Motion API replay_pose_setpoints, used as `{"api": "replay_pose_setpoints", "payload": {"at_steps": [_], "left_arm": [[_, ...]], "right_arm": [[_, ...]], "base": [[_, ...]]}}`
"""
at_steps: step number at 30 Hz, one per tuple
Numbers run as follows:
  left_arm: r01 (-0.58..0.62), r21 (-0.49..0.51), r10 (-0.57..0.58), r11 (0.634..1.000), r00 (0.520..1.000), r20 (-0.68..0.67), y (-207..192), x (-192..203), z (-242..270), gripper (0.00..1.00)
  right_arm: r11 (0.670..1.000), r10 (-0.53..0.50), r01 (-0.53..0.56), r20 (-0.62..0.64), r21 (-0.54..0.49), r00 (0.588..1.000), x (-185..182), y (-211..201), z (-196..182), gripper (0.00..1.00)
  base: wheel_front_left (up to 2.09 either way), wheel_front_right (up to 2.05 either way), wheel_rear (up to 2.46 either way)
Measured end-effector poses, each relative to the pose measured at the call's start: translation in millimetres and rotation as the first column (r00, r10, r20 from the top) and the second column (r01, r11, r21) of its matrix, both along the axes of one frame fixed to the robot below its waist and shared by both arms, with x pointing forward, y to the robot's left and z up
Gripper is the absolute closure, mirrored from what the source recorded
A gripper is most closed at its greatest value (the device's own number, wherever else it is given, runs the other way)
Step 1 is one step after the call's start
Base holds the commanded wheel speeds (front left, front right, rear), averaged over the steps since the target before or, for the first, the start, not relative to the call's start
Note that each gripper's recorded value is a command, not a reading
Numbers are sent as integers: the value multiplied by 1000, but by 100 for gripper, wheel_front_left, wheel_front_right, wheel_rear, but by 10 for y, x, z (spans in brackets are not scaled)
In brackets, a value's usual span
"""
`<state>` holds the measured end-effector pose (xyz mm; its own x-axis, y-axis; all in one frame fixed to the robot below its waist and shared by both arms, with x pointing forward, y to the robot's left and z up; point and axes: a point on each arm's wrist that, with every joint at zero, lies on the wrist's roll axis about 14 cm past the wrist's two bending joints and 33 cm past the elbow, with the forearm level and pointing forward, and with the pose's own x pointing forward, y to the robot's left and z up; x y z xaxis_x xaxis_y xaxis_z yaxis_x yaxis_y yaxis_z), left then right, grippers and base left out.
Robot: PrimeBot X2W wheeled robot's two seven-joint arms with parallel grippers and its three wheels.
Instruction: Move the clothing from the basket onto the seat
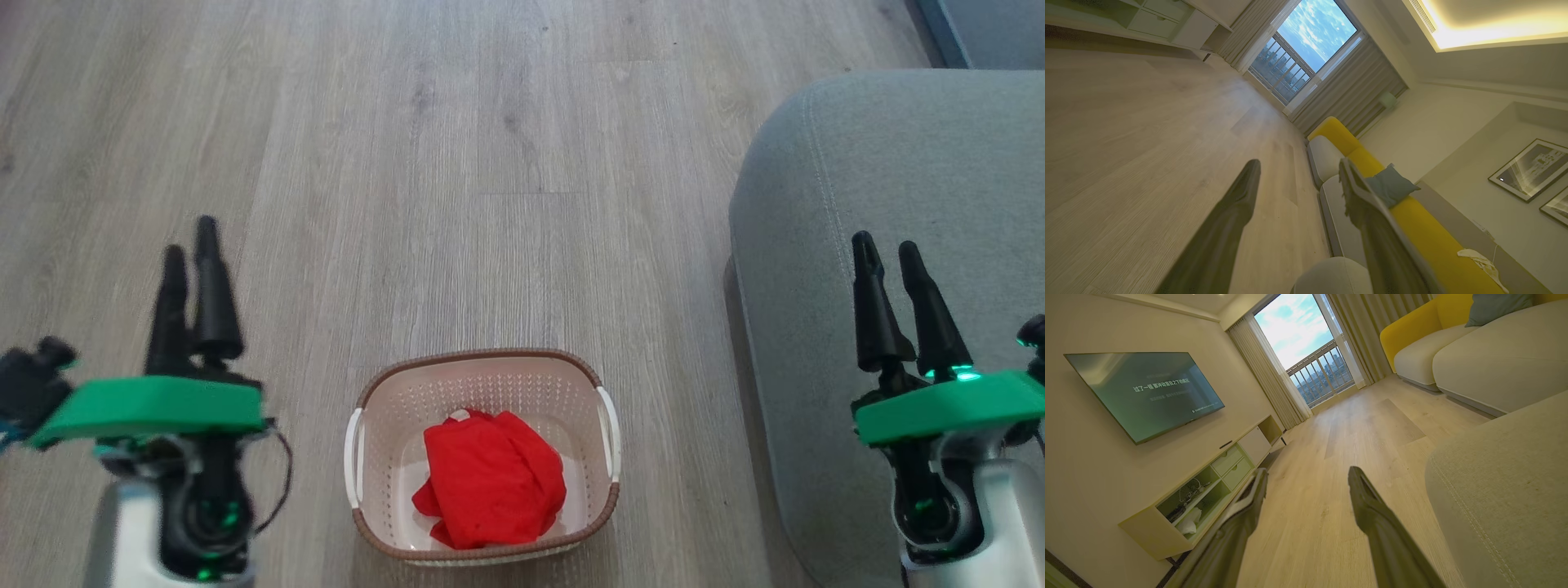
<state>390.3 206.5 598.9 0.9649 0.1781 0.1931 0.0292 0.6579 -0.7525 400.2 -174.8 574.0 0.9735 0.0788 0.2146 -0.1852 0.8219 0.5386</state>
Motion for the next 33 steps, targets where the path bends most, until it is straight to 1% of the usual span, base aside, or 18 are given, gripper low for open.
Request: {"api": "replay_pose_setpoints", "payload": {"at_steps": [3,5,9,16,19,20,26,33], "left_arm": [[32,75,-31,997,1000,-2,-187,7,20,0],[43,141,-44,989,999,5,-300,6,53,0],[53,241,-52,969,999,-8,-482,8,47,0],[58,382,-54,922,998,-23,-724,-12,20,0],[73,446,-59,892,997,-45,-813,-21,-56,0],[73,446,-59,892,997,-45,-813,-21,-56,0],[90,548,-41,832,994,-100,-920,-58,-272,0],[125,604,-35,787,987,-159,-1002,-88,-519,0]], "right_arm": [[998,5,-5,7,-62,1000,-4,24,2,0],[996,10,-10,8,-89,1000,-7,47,-2,0],[989,20,-18,16,-146,1000,-15,99,-14,0],[975,32,-27,22,-221,999,-37,166,-46,0],[969,30,-26,14,-247,999,-44,165,-89,0],[969,30,-26,14,-247,999,-44,165,-89,0],[943,51,-56,-25,-327,998,-74,229,-268,0],[920,42,-69,-79,-385,996,-96,220,-497,0]], "base": [[0,0,0],[0,0,0],[0,0,0],[0,0,0],[0,0,0],[0,0,0],[0,0,0],[0,0,0]]}}
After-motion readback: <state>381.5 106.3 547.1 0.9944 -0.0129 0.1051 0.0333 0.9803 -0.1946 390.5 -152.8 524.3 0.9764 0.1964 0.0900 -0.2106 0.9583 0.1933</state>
